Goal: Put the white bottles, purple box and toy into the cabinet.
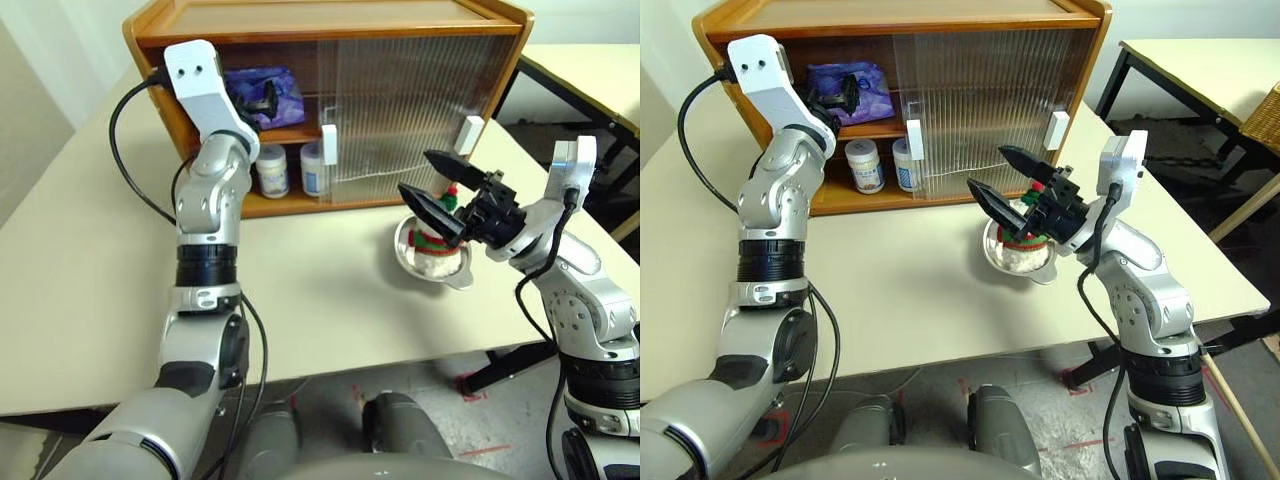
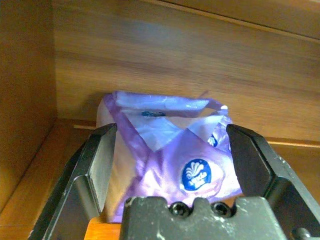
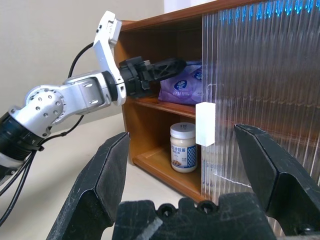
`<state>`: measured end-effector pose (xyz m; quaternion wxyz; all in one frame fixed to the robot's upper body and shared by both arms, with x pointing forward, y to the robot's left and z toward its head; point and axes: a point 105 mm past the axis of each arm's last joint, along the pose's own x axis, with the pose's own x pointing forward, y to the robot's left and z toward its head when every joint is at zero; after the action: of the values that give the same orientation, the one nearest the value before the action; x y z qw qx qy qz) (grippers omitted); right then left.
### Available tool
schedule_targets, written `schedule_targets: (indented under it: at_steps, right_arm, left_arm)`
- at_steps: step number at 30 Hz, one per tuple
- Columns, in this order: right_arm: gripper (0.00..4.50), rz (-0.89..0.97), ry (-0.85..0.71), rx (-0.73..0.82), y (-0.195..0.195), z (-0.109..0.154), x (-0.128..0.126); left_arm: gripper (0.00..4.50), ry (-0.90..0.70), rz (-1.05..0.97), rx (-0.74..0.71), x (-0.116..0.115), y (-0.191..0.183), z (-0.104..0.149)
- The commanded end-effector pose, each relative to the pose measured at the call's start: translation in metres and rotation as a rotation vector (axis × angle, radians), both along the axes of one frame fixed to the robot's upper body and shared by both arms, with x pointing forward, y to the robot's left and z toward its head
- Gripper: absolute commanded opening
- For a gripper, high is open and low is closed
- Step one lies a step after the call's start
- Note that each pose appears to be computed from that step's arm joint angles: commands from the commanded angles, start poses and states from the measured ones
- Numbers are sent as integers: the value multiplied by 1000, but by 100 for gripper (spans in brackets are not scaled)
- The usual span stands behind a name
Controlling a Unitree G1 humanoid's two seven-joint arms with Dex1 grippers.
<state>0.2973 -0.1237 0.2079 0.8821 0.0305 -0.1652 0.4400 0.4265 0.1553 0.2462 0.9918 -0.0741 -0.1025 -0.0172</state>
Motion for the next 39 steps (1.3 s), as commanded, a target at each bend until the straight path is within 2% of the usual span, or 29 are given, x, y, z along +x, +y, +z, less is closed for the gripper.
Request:
schedule_targets:
  at_steps: [1,5,10,12,15,23,30,39]
  right_arm:
    - [450,5,-6,0,0,2,2]
    - [450,9,-5,-4,0,1,3]
    - [450,15,-7,-6,0,2,4]
    - [450,16,-9,-6,1,3,4]
    - [450,16,-11,-6,2,3,4]
    - [450,4,-16,-3,0,5,2]
    - [450,-10,-13,-6,-3,3,0]
    - [450,-14,-17,-5,-3,4,0]
  left_arm:
    - [445,-25,-37,32,-10,2,5]
    - [445,-26,-57,71,-17,6,5]
    - [445,-35,-272,114,-31,-25,1]
    - [409,-9,-358,113,-35,-40,-8]
    - [317,16,-389,119,-37,-48,-16]
    - [2,57,-336,144,-22,-54,-31]
    - [2,100,-205,118,-11,-35,-44]
    - [2,122,-46,97,8,-16,-47]
